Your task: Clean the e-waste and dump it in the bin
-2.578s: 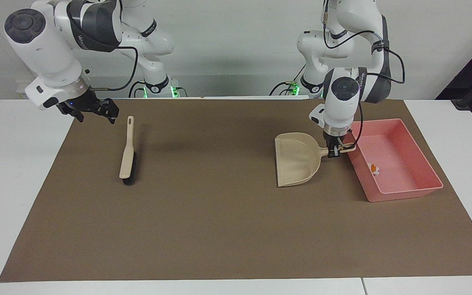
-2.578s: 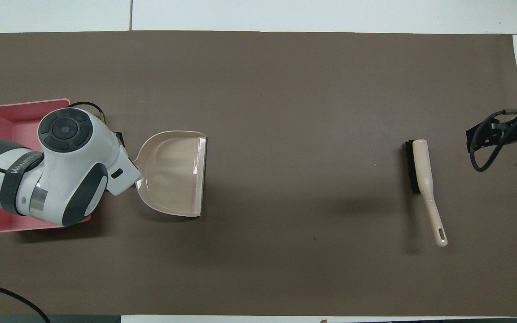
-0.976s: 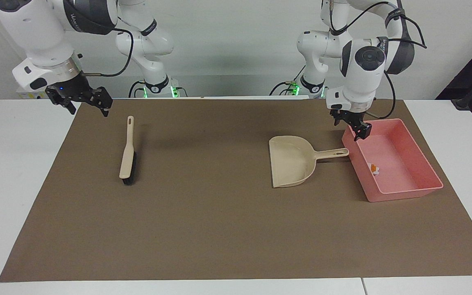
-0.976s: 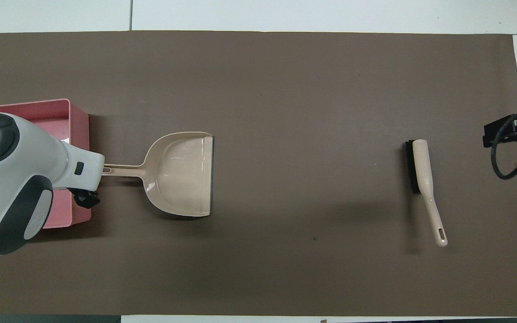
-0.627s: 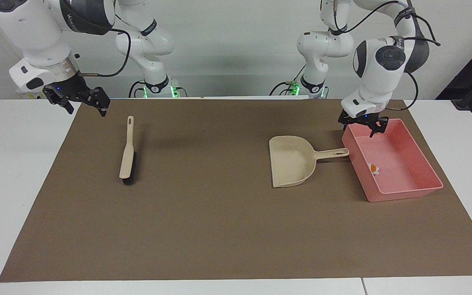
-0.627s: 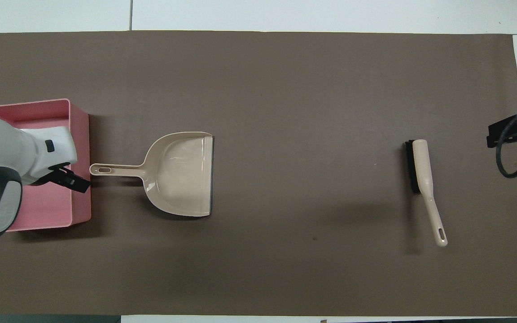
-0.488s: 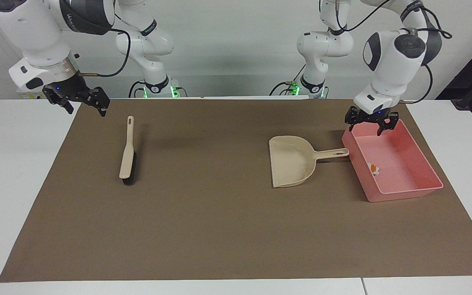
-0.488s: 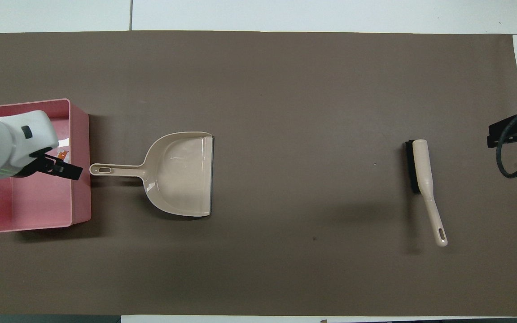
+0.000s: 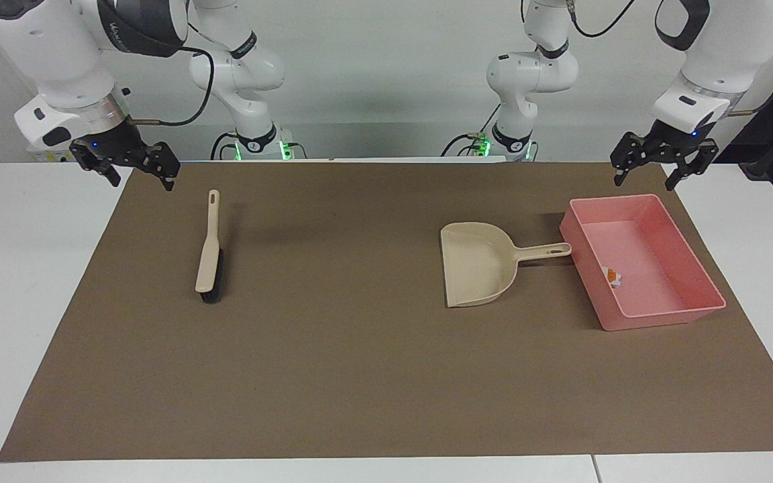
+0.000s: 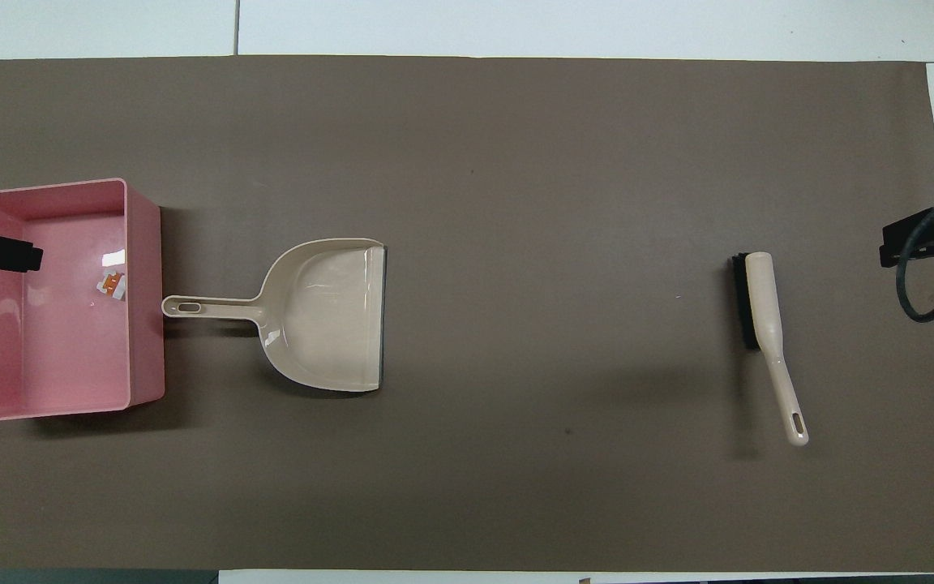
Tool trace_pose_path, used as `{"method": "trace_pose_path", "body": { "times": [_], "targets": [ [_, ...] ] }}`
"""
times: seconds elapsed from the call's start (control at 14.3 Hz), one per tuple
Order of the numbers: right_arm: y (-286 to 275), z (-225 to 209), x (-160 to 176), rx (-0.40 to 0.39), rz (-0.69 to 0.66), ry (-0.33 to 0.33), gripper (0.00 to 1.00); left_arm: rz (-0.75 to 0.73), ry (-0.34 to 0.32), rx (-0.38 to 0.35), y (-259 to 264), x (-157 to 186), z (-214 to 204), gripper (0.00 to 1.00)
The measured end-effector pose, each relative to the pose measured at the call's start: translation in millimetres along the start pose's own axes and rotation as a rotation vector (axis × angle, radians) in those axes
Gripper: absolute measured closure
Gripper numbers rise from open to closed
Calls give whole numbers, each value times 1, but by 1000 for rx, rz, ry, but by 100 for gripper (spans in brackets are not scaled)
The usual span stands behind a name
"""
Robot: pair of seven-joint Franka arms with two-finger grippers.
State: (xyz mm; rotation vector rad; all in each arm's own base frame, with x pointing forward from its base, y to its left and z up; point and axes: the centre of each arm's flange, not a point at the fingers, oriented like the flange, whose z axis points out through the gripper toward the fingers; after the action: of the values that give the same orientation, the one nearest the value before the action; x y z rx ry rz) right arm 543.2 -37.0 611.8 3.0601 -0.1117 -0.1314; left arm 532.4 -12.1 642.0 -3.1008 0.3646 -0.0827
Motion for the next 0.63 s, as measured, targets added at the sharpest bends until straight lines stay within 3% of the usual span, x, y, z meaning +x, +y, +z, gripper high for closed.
{"method": "trace_pose_path", "body": {
  "times": [0.63],
  "targets": [
    [0,0,0,0,0,0,1,-109,-58,-9,-22,0,-14,2]
  ]
}}
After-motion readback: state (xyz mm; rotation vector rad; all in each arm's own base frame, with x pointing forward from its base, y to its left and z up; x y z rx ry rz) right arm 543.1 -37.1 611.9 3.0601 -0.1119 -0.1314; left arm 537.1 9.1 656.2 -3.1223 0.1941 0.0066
